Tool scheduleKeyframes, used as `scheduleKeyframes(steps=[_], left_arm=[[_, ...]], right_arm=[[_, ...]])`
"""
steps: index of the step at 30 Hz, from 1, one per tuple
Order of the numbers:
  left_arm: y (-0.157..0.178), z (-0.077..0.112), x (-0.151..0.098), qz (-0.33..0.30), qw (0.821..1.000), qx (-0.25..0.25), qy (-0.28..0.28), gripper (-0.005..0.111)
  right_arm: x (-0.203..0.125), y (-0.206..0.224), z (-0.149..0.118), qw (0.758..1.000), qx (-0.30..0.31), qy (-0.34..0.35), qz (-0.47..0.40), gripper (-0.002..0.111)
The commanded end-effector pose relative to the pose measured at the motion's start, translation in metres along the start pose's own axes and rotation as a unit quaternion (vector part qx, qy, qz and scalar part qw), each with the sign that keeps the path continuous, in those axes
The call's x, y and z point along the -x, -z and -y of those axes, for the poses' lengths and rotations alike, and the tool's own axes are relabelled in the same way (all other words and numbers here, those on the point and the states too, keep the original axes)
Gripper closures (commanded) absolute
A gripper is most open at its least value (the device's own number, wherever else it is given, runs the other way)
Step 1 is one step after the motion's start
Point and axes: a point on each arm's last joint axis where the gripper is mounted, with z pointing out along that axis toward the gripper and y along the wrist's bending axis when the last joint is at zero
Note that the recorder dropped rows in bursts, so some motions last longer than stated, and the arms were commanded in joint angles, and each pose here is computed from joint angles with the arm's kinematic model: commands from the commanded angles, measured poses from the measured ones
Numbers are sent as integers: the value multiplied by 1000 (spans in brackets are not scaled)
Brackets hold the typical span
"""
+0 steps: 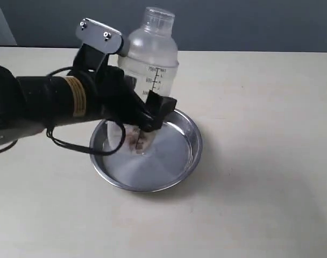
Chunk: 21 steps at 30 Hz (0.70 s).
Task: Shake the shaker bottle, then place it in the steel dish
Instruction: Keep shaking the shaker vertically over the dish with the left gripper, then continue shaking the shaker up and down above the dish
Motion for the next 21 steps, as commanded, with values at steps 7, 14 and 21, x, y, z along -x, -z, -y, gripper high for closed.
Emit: scheduleKeyframes(steps=[7,14,21], left_arm=[[1,3,3,21,1000,-14,7,106],[6,6,4,39,999,-27,5,106],[42,16,71,176,982,-46,-43,106]], right_arm=[[1,0,0,1000,-2,0,8,109],[1,0,0,1000,-2,0,8,109],[1,0,0,1000,-2,0,8,109]])
